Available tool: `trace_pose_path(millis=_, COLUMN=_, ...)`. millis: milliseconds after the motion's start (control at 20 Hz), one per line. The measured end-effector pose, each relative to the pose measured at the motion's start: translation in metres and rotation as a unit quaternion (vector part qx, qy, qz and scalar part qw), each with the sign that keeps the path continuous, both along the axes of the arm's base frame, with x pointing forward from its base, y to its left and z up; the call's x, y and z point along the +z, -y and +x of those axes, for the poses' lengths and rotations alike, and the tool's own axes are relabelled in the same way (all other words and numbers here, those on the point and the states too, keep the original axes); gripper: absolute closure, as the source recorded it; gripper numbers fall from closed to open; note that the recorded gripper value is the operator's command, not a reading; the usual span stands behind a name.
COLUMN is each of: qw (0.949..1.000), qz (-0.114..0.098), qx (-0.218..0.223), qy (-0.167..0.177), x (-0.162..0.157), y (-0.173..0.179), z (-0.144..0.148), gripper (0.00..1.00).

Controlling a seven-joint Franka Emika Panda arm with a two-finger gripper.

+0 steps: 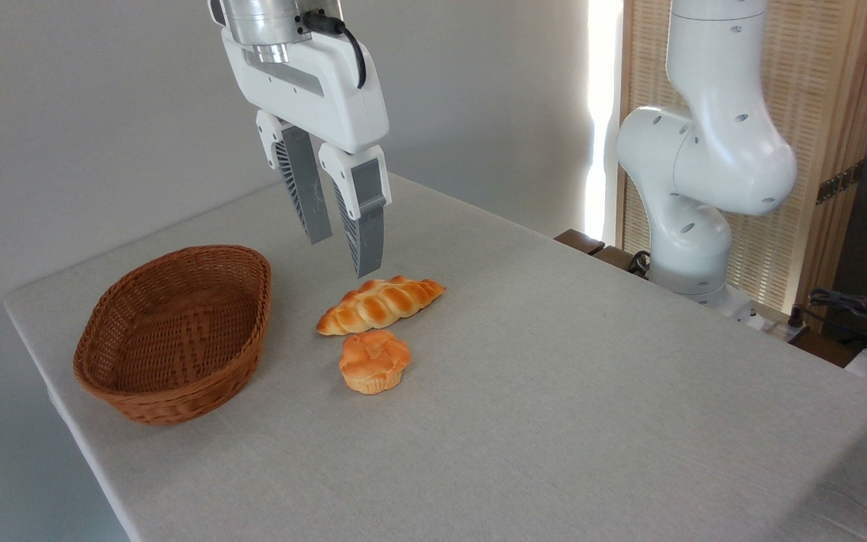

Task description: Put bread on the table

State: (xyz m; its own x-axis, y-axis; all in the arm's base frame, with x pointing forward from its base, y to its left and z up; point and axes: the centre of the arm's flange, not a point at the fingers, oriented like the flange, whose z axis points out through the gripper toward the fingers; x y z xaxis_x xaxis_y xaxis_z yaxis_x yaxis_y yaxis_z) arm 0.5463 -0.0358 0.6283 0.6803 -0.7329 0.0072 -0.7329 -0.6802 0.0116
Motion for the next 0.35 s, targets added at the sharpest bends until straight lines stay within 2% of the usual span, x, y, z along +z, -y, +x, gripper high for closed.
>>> trace_pose_path(millis=350, qw=1.0000, qz=0.000, qx=0.002, qy=0.000, x=0.0001, y=-0.0018, z=0.0001, gripper=0.00)
